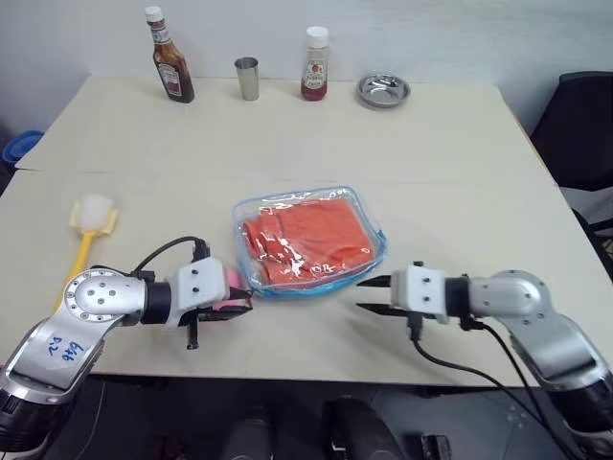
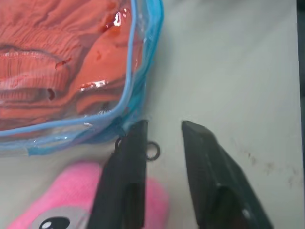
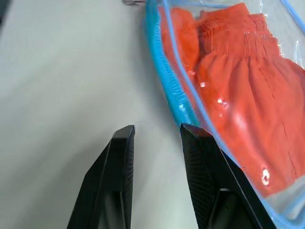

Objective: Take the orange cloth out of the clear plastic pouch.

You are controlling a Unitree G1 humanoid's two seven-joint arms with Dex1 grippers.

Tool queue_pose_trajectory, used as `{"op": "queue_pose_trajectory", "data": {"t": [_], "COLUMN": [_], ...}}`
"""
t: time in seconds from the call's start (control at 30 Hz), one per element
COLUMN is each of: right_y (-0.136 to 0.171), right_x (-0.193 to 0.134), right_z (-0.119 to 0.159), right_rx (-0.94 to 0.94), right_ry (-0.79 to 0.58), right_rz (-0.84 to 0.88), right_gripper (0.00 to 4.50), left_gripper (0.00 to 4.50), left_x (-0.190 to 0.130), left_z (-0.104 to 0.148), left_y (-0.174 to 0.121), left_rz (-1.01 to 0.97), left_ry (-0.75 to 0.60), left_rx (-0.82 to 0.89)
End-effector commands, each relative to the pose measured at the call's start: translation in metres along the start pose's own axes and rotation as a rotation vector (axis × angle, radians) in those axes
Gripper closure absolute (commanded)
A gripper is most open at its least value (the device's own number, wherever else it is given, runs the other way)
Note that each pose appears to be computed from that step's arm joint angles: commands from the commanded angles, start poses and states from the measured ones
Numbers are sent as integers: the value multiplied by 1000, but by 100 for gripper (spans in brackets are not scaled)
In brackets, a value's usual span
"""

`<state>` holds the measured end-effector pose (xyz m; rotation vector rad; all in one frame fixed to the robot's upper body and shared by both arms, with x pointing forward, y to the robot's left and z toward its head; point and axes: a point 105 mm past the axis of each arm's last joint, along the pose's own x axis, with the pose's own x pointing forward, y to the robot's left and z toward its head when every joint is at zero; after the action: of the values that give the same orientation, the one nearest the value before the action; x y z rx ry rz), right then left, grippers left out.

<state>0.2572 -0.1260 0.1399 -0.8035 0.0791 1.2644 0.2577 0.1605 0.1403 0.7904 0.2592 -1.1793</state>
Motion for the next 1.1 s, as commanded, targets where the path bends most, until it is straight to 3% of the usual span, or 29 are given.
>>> {"op": "queue_pose_trajectory", "data": {"t": [0.03, 0.1, 0.37, 0.67, 0.83, 0.93, 1.1], "right_y": [-1, -1, 3, 11, 5, 2, -2], "right_x": [-6, -5, -5, -15, -16, -17, -17], "right_z": [11, 12, 14, 20, 20, 20, 26], "right_rx": [-28, -16, 1, 21, 45, 78, 92], "right_ry": [-28, -36, -36, -58, -66, -75, -94], "right_rz": [-8, -16, -19, 9, -14, -24, -44], "right_gripper": [300, 300, 300, 300, 300, 240, 73], "left_gripper": [201, 141, 141, 141, 141, 137, 137], "left_x": [6, 9, 19, -5, 10, 25, 40], "left_z": [10, 13, 20, 45, 46, 36, 26], "left_y": [7, 9, 16, 15, 25, 24, 26], "left_rz": [24, 32, 64, 44, 55, 27, 20], "left_ry": [-35, -52, -87, -190, -164, -106, -75], "left_rx": [93, 117, 195, 160, 211, 270, 325]}}
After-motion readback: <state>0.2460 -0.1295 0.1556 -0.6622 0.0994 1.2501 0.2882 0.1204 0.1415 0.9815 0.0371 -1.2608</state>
